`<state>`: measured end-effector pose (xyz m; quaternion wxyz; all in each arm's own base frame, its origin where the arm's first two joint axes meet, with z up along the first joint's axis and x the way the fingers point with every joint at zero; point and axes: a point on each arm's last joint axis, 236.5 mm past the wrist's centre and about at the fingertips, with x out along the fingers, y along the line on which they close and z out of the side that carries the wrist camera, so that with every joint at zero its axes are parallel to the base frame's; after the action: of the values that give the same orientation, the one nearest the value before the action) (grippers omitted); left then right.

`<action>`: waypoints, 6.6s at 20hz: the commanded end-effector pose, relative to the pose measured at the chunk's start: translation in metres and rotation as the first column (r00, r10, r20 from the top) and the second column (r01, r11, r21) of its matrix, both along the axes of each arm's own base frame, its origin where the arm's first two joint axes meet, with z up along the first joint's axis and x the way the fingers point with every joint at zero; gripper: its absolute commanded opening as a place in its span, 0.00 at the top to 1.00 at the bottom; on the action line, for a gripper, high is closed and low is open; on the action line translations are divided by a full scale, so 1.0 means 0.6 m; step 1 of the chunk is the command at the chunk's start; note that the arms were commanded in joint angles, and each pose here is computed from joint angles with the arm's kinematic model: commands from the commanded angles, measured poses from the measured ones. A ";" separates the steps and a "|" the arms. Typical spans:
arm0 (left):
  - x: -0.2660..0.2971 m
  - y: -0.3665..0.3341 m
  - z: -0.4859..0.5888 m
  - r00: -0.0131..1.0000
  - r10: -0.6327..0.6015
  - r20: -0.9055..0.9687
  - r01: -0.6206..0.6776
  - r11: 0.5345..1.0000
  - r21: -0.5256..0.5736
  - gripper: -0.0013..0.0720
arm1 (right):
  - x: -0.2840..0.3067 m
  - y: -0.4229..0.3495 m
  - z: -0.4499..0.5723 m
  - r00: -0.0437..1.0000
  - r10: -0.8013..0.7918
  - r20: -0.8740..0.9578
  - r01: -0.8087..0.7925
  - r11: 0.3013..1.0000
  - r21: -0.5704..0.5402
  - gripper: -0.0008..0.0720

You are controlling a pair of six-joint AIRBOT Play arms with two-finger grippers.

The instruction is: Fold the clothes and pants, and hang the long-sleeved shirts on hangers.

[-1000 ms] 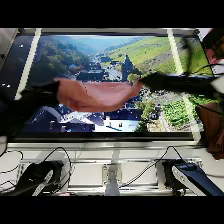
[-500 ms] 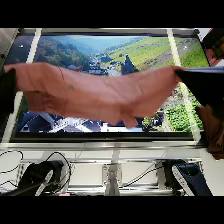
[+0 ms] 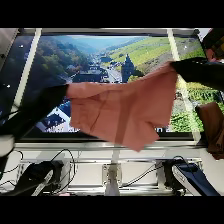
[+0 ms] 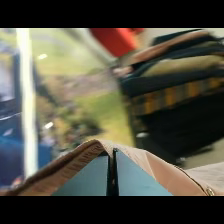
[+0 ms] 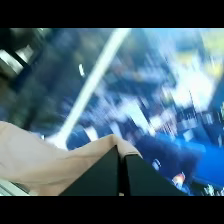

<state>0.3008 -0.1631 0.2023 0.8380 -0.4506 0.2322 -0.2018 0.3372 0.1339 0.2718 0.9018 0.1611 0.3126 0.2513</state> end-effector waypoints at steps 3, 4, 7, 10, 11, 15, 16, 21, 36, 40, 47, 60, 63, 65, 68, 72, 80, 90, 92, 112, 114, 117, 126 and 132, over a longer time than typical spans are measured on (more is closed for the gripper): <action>0.132 0.006 -0.268 0.947 0.128 -0.293 -0.081 0.983 0.167 0.97 | 0.162 0.030 -0.308 0.927 -0.014 -0.375 -0.001 0.999 -0.039 0.98; 0.148 0.009 -0.298 0.941 0.147 -0.304 -0.089 0.976 0.197 0.97 | 0.179 0.041 -0.351 0.914 -0.018 -0.404 0.001 0.999 -0.044 0.98; 0.174 0.017 -0.340 0.937 0.161 -0.310 -0.077 0.960 0.268 0.97 | 0.188 0.052 -0.435 0.871 -0.019 -0.491 -0.009 0.998 -0.054 0.98; 0.157 0.034 -0.367 0.924 0.107 -0.368 0.025 0.941 0.336 0.97 | 0.129 0.051 -0.450 0.797 0.046 -0.602 -0.099 0.994 -0.056 0.98; 0.139 0.045 -0.381 0.901 0.080 -0.427 0.079 0.937 0.341 0.97 | 0.089 0.052 -0.456 0.741 0.085 -0.666 -0.160 0.986 -0.053 0.98; 0.085 0.093 -0.410 0.826 -0.004 -0.564 0.244 0.904 0.351 0.97 | -0.020 0.066 -0.461 0.585 0.207 -0.784 -0.393 0.918 -0.051 0.98; 0.074 0.097 -0.414 0.814 -0.024 -0.580 0.275 0.896 0.349 0.97 | -0.029 0.072 -0.460 0.586 0.212 -0.782 -0.414 0.908 -0.064 0.98; 0.047 0.078 -0.419 0.792 -0.107 -0.600 0.381 0.856 0.350 0.97 | -0.065 0.077 -0.472 0.674 0.148 -0.723 -0.320 0.941 -0.106 0.98; 0.025 0.055 -0.428 0.770 -0.153 -0.620 0.454 0.814 0.362 0.97 | -0.203 0.052 -0.616 0.510 -0.016 -0.860 -0.115 0.990 -0.087 0.98; 0.025 0.055 -0.428 0.769 -0.153 -0.620 0.454 0.814 0.362 0.97 | -0.229 0.059 -0.607 0.456 0.018 -0.890 -0.146 0.988 -0.055 0.37; 0.006 0.058 -0.434 0.740 -0.168 -0.651 0.495 0.792 0.357 0.25 | -0.206 0.019 -0.561 0.494 0.017 -0.869 -0.308 0.938 -0.157 0.29; -0.034 0.122 -0.426 0.713 -0.129 -0.689 0.566 0.687 0.456 0.32 | -0.019 -0.274 -0.474 0.783 -0.161 -0.600 -0.117 0.910 -0.397 0.98; -0.034 0.119 -0.425 0.713 -0.132 -0.689 0.564 0.692 0.451 0.32 | 0.002 -0.178 -0.454 0.870 0.071 -0.488 -0.067 0.997 0.027 0.94; -0.034 0.118 -0.424 0.713 -0.133 -0.688 0.563 0.694 0.449 0.32 | 0.006 -0.162 -0.489 0.867 0.031 -0.497 0.003 0.998 0.068 0.32; -0.034 0.116 -0.423 0.713 -0.137 -0.688 0.562 0.699 0.443 0.32 | -0.016 -0.122 -0.551 0.806 0.062 -0.588 -0.012 0.996 0.089 0.29; -0.033 0.107 -0.420 0.713 -0.148 -0.685 0.555 0.716 0.423 0.32 | -0.022 -0.043 -0.608 0.747 0.147 -0.648 -0.080 0.988 0.132 0.14; -0.032 0.099 -0.416 0.714 -0.157 -0.682 0.550 0.730 0.407 0.32 | -0.038 0.039 -0.654 0.700 0.207 -0.683 -0.143 0.978 0.150 0.16; -0.002 0.102 -0.394 0.761 -0.147 -0.632 0.512 0.733 0.447 0.54 | 0.051 0.089 -0.560 0.822 0.284 -0.493 -0.231 0.958 0.167 0.98; 0.034 0.101 -0.346 0.814 -0.189 -0.549 0.508 0.689 0.517 0.97 | 0.110 0.065 -0.489 0.882 0.245 -0.402 -0.197 0.968 0.157 0.98; -0.008 0.239 0.237 0.931 -0.073 0.357 -0.307 0.371 0.877 0.97 | -0.152 -0.726 -0.215 0.279 -0.880 -0.384 0.897 0.381 -0.222 0.98; -0.007 0.239 0.236 0.932 -0.073 0.355 -0.305 0.371 0.877 0.97 | -0.243 -0.712 -0.280 0.120 -0.853 -0.509 0.832 0.365 -0.417 0.98; 0.004 0.238 0.226 0.939 -0.073 0.337 -0.288 0.370 0.883 0.96 | -0.297 -0.680 -0.325 0.011 -0.797 -0.604 0.779 0.386 -0.495 0.98; 0.026 0.237 0.205 0.952 -0.074 0.298 -0.252 0.369 0.895 0.96 | -0.253 -0.629 -0.335 0.136 -0.761 -0.634 0.684 0.535 -0.496 0.97; 0.030 0.237 0.200 0.954 -0.074 0.290 -0.244 0.368 0.897 0.97 | -0.278 -0.551 -0.333 0.109 -0.619 -0.777 0.641 0.642 -0.421 0.32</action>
<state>0.3178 -0.0212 0.3236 0.9788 0.1183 0.1577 -0.0551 0.1801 -0.2248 0.0705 0.6469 0.3671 0.5932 -0.3079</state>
